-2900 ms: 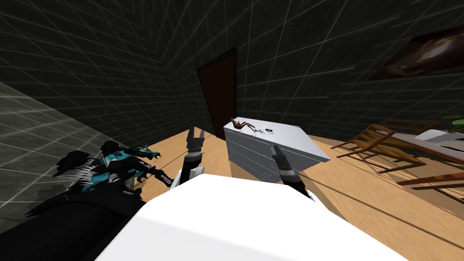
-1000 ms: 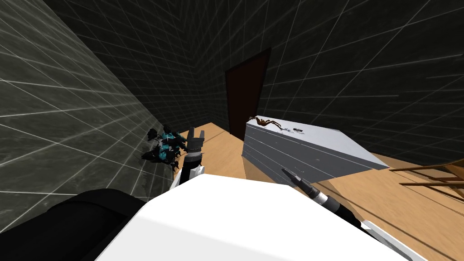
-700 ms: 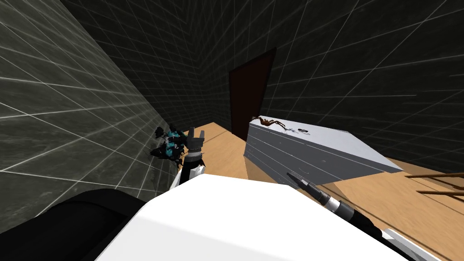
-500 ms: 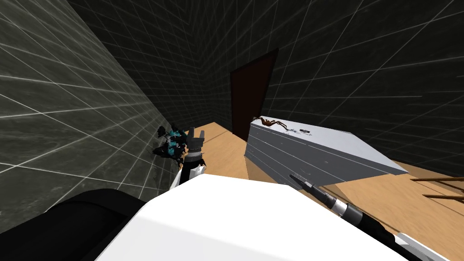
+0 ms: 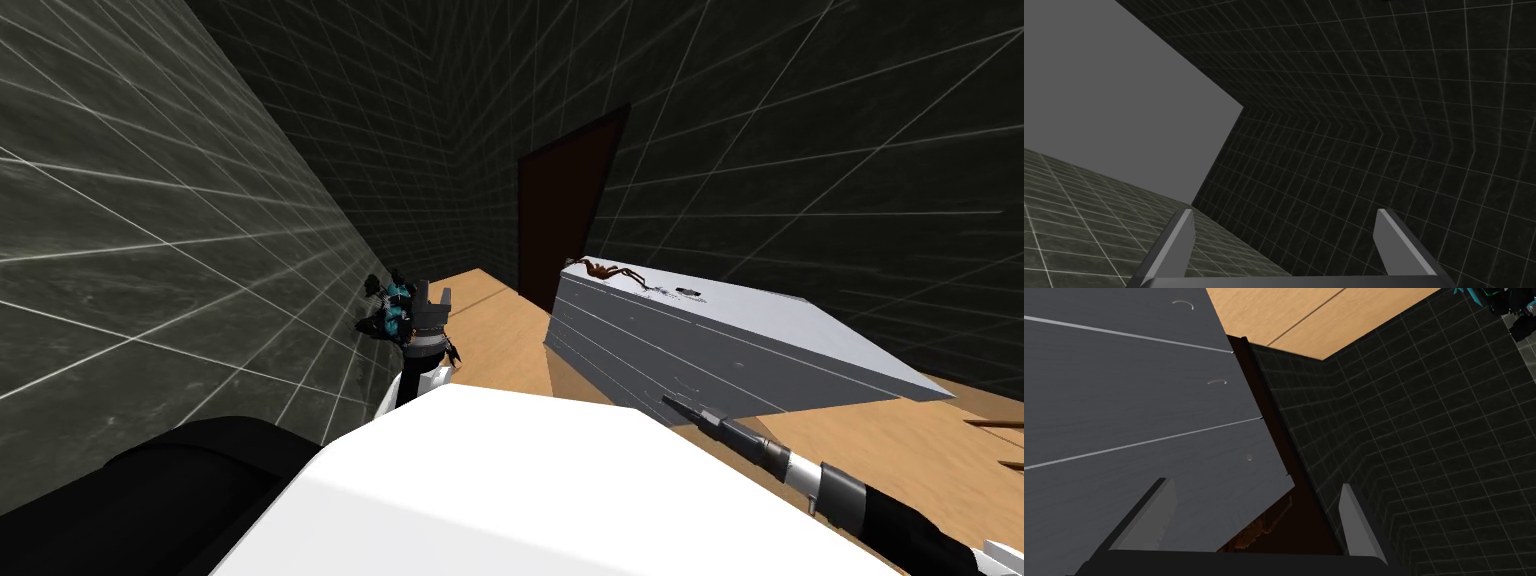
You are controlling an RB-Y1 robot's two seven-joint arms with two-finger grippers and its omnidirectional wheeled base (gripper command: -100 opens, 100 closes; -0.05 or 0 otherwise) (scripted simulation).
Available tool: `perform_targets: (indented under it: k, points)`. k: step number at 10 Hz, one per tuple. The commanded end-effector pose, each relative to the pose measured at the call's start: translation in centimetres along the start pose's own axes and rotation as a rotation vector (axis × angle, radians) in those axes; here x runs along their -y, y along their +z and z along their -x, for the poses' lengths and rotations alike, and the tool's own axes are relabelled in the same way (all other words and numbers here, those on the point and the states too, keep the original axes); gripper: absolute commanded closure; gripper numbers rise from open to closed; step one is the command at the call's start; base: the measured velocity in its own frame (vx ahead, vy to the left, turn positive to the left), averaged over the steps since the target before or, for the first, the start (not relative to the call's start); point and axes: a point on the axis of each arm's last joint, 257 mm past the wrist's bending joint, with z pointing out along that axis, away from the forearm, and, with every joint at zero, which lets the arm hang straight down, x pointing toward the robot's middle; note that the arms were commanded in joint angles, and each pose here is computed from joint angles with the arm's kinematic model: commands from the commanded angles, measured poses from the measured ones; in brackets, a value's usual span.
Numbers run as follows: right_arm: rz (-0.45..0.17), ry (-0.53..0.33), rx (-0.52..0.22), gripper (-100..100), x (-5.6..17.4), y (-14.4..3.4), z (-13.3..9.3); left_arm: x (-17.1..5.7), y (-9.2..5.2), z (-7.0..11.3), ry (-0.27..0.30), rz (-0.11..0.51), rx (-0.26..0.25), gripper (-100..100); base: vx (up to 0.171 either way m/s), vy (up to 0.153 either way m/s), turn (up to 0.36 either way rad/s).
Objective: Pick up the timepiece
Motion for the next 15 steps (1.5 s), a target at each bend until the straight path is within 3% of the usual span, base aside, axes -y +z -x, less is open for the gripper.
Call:
perform_targets:
  k: [1,4,6,9,10,11,12,13,14,15]
  points:
    - [-0.021,-0.033,-0.039,-100,1.0,-0.9,0.6,0.0,0.0,0.0,0.0,0.0,0.0,0,-0.025,0.04,0.095]
    - [-0.112,-0.082,-0.133,-100,4.6,-4.8,1.1,0.0,0.0,0.0,0.0,0.0,0.0,0,-0.029,0.037,0.145]
    - [-0.116,-0.116,-0.156,-100,5.0,-5.2,2.3,0.0,0.0,0.0,0.0,0.0,0.0,0,-0.009,0.01,0.041]
    - [-0.199,-0.174,-0.245,-100,7.8,-8.8,4.1,0.0,0.0,0.0,0.0,0.0,0.0,0,-0.005,0.005,0.139]
    - [-0.212,-0.198,-0.262,-100,8.3,-9.3,5.1,0.0,0.0,0.0,0.0,0.0,0.0,0,-0.001,-0.005,0.102]
    - [-0.257,-0.213,-0.294,-100,9.6,-11.1,5.7,0.0,0.0,0.0,0.0,0.0,0.0,0,0.006,-0.012,0.191]
    - [-0.259,-0.231,-0.305,-100,9.7,-11.2,6.4,0.0,0.0,0.0,0.0,0.0,0.0,0,0.009,-0.019,0.078]
    - [-0.302,-0.247,-0.338,-100,10.8,-12.9,7.2,0.0,0.0,0.0,0.0,0.0,0.0,0,0.023,-0.038,0.133]
    - [-0.305,-0.277,-0.355,-100,10.9,-13.0,8.5,0.0,0.0,0.0,0.0,0.0,0.0,0,0.021,-0.037,0.105]
    - [-0.347,-0.293,-0.387,-100,11.9,-14.7,9.4,0.0,0.0,0.0,0.0,0.0,0.0,0,0.034,-0.05,0.209]
